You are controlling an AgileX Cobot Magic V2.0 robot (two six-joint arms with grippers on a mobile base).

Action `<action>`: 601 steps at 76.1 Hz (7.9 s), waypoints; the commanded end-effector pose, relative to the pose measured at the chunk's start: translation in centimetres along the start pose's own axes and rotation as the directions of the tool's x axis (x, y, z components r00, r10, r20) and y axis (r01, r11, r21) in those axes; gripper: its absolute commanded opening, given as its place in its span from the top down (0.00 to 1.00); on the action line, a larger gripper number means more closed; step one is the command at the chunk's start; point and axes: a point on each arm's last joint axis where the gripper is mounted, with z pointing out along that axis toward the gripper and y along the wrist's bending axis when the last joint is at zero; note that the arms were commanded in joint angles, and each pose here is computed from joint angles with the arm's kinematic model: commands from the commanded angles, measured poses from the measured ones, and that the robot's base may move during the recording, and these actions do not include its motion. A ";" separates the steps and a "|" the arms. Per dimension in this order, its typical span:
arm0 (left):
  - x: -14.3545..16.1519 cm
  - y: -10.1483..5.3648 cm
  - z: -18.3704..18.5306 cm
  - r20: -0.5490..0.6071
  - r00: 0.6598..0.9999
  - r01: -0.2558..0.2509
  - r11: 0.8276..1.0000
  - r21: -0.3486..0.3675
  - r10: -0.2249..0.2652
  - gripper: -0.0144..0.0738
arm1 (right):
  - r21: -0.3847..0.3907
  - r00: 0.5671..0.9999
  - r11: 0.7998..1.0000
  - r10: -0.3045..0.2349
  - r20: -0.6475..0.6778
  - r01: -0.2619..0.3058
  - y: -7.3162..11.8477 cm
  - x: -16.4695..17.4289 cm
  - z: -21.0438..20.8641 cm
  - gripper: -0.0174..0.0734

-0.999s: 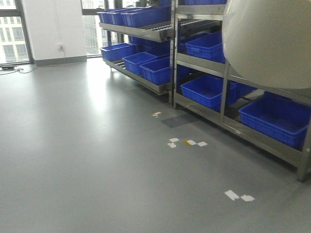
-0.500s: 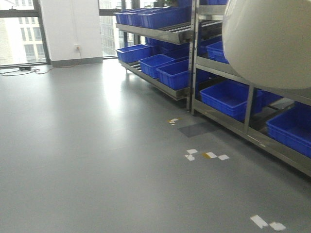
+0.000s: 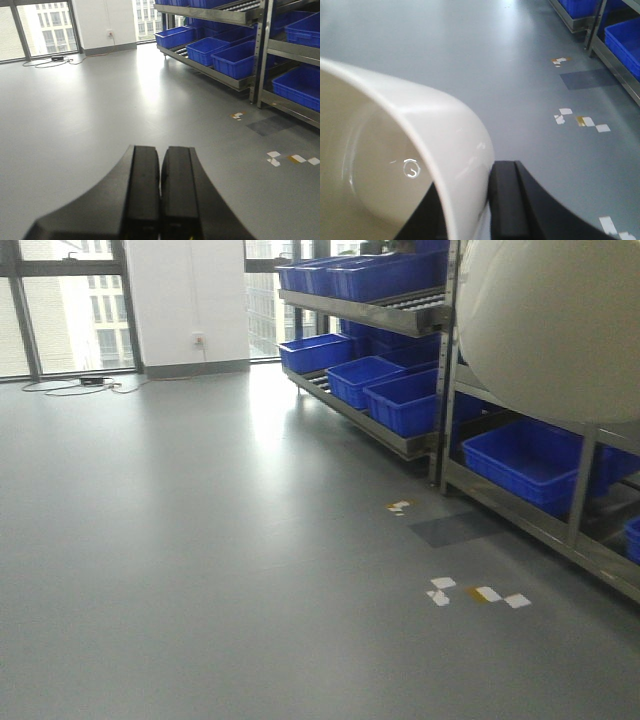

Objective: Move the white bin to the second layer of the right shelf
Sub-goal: 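Drive the base along the racks toward the windows, then turn the base toward the shelf with blue crates on rollers, then drive the base up to the roller shelf holding the bin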

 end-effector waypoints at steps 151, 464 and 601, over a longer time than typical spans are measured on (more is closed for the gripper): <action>0.4 0.0 0.1 0.065 0.998 0.005 1.000 0.003 -0.005 0.74 | -0.019 0.991 1.000 -0.006 0.137 0.009 0.2 -2.0 -0.5 0.75; 0.4 0.0 0.1 0.065 0.998 0.005 1.000 0.003 -0.005 0.74 | -0.018 0.991 1.000 -0.006 0.133 0.009 0.2 -1.9 -0.5 0.75; 0.4 0.0 0.1 0.065 0.998 0.005 1.000 0.003 -0.005 0.74 | -0.015 0.992 1.000 -0.006 0.123 0.008 0.2 -1.8 -0.5 0.75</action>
